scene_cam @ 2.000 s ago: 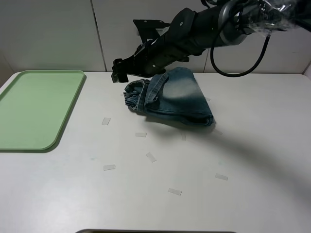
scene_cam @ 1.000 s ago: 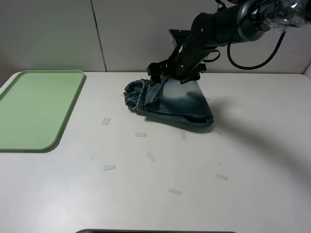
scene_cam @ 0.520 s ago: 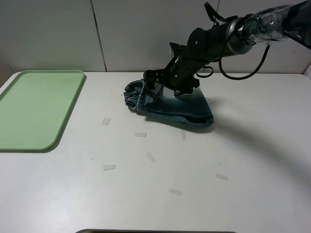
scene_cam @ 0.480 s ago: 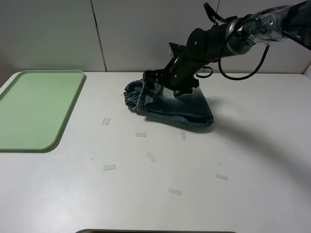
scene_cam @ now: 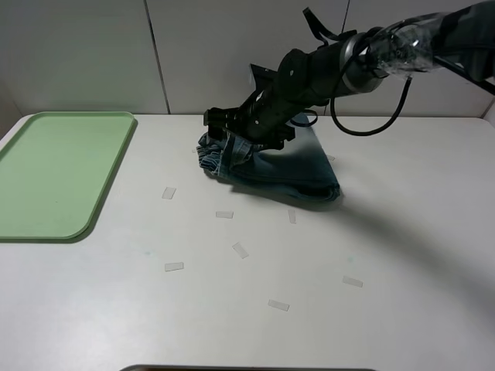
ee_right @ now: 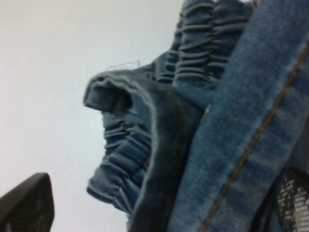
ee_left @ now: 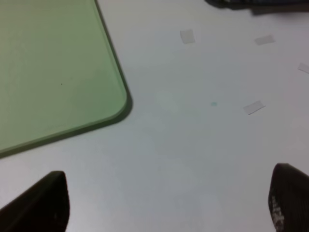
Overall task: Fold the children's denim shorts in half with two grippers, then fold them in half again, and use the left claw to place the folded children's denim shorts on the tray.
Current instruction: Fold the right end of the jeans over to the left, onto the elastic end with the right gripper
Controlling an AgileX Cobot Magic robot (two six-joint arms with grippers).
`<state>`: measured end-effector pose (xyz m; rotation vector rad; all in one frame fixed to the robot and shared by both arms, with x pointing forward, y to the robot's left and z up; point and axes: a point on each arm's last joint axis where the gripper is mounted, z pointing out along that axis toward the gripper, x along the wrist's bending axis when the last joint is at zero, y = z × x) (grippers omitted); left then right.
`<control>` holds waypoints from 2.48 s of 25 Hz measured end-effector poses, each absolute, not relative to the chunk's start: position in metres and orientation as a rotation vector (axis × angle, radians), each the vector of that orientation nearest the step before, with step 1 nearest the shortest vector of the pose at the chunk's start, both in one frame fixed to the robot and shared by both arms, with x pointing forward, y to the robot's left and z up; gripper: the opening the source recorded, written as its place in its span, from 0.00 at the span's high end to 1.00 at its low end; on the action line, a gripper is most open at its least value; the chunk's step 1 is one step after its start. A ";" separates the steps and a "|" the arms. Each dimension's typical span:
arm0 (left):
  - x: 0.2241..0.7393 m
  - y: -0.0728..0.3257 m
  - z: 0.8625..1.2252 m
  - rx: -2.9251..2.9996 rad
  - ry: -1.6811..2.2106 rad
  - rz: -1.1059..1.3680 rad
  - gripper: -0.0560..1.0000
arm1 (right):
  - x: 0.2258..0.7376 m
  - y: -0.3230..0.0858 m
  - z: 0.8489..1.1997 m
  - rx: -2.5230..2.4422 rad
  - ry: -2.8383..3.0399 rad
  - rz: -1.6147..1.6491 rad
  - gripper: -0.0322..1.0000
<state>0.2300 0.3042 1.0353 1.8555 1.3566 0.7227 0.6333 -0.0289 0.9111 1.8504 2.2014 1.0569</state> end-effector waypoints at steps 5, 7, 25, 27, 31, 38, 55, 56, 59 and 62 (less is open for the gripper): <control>0.230 0.304 1.035 1.856 1.357 0.723 0.17 | 0.631 -0.026 0.911 1.843 2.210 1.059 0.30; 0.230 0.304 1.035 1.856 1.357 0.723 0.17 | 0.629 -0.023 0.911 1.836 2.218 1.061 0.30; 0.230 0.304 1.035 1.856 1.357 0.723 0.17 | 0.597 0.026 0.916 1.545 2.314 1.144 0.30; 0.230 0.304 1.035 1.856 1.357 0.723 0.17 | 0.592 0.034 0.917 1.474 2.332 1.152 0.30; 0.230 0.304 1.035 1.856 1.357 0.723 0.17 | 0.582 0.046 0.918 1.316 2.364 1.163 0.30; 0.230 0.304 1.035 1.856 1.357 0.723 0.17 | 0.577 0.050 0.918 1.228 2.401 1.132 0.30; 0.230 0.304 1.035 1.856 1.357 0.723 0.17 | 0.652 -0.048 0.955 1.793 2.020 1.193 0.30; 0.230 0.304 1.035 1.856 1.357 0.723 0.17 | 0.655 -0.051 0.954 1.825 1.998 1.201 0.30; 0.230 0.304 1.035 1.856 1.357 0.723 0.17 | 0.664 -0.056 0.948 1.900 1.954 1.210 0.30; 0.230 0.304 1.035 1.856 1.357 0.723 0.17 | 0.671 -0.054 0.937 1.964 1.960 1.188 0.30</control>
